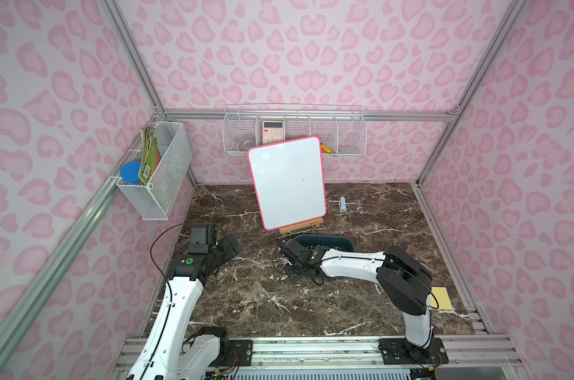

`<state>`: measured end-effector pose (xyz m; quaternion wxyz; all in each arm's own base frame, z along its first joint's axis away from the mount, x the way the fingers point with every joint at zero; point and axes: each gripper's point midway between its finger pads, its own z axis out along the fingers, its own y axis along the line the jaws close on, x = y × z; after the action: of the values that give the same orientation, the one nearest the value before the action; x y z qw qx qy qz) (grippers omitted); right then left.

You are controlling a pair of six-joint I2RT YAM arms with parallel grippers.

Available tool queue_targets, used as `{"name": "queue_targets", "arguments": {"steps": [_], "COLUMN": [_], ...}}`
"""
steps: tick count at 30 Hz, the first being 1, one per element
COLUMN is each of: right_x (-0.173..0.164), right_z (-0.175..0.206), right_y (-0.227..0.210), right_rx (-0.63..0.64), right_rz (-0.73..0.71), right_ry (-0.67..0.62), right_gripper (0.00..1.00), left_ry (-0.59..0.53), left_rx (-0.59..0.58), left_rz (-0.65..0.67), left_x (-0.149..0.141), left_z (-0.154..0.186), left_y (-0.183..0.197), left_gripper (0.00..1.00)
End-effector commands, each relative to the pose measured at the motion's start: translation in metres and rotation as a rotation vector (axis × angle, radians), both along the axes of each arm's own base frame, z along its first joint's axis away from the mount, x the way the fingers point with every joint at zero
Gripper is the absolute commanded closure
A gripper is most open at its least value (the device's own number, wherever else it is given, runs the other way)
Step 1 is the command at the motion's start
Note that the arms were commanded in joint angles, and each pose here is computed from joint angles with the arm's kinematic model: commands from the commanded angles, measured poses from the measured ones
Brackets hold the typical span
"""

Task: Take out the wing nut from the storage box
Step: Move the storage box to the center of the board.

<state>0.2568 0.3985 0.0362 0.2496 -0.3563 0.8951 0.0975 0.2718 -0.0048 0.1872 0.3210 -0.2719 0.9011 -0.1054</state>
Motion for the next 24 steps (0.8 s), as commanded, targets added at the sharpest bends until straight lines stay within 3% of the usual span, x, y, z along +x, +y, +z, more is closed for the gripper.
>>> {"name": "queue_targets", "arguments": {"steps": [1,7,14,19,24], "right_x": [-0.003,0.002,0.024,0.044,0.058], "right_z": [-0.004,0.015,0.057,0.082,0.074], "right_y": [-0.01,-0.003,-0.01,-0.036,-0.064], "right_rx": [-0.045,0.004,0.134,0.228,0.295], "right_rz": [0.023,-0.004,-0.109,-0.208,-0.3], "right_ry": [-0.005,-0.021,-0.001,0.012,0.087], "right_gripper": [0.69,0.47,0.37,0.38,0.53], "left_ry": [0.006,0.004,0.003,0.012,0.038], "left_rx": [-0.003,-0.012,-0.04,-0.058,-0.103], "left_rz": [0.004,0.004,-0.013,-0.023,-0.03], "left_x": [0.0,0.003,0.007,0.011,0.016], "left_z": [-0.001,-0.001,0.0,-0.003,-0.008], "left_y": [0.0,-0.001,-0.007,-0.011,-0.021], "left_gripper": [0.03,0.02,0.01,0.01,0.01]}}
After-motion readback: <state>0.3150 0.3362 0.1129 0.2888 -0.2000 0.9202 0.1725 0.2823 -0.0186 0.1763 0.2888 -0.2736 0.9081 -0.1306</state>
